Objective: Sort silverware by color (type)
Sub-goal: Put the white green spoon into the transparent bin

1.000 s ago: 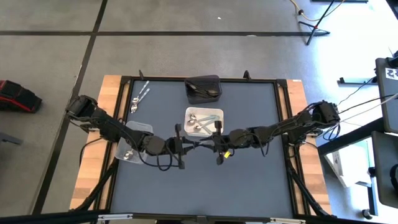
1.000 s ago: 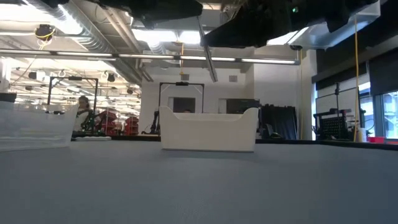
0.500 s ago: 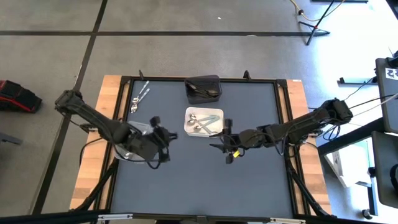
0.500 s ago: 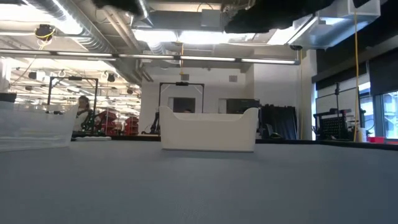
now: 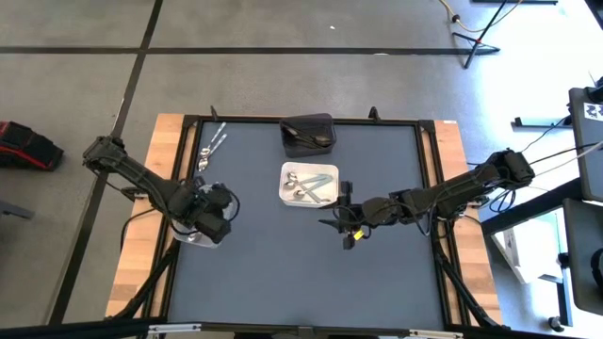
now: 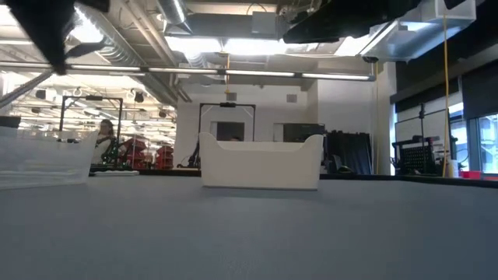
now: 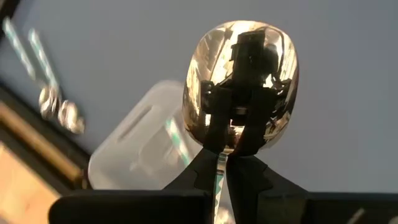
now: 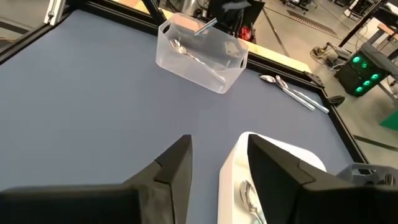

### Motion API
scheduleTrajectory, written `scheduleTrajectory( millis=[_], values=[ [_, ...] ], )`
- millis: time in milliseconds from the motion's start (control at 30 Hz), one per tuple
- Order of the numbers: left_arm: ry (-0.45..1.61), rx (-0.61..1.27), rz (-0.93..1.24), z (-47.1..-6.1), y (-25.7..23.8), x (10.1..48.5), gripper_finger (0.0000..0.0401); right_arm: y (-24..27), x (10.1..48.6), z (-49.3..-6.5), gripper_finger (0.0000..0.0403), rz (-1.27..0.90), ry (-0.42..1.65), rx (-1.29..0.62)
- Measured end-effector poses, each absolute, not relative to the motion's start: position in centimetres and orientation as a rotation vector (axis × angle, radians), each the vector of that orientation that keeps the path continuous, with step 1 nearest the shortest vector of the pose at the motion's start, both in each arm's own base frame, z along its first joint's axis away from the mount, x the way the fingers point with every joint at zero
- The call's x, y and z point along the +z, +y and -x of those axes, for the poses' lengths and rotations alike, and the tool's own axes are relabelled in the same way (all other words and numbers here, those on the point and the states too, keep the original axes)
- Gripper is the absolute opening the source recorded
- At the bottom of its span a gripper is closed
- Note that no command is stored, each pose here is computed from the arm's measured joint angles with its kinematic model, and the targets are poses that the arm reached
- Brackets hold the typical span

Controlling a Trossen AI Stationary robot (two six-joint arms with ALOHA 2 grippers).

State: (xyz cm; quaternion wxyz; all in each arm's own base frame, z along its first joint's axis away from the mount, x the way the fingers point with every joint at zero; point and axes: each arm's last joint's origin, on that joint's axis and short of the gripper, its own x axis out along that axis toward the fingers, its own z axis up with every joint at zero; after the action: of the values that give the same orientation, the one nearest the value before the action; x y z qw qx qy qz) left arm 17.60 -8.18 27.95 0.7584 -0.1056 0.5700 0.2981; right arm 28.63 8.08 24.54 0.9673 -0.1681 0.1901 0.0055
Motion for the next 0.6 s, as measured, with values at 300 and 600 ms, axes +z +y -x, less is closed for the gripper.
scheduleTrajectory(
  millis=[300,600],
  values=[
    [1.397,0.712,0.268,-16.3,-7.8,23.8,0.0019,8.1,24.5,-28.6,0.0144,0.34,0.386,0.012],
    [1.449,0.808,0.3,-16.0,-6.4,22.1,0.0061,8.1,24.5,-28.6,0.0144,0.34,0.386,0.012]
  ],
)
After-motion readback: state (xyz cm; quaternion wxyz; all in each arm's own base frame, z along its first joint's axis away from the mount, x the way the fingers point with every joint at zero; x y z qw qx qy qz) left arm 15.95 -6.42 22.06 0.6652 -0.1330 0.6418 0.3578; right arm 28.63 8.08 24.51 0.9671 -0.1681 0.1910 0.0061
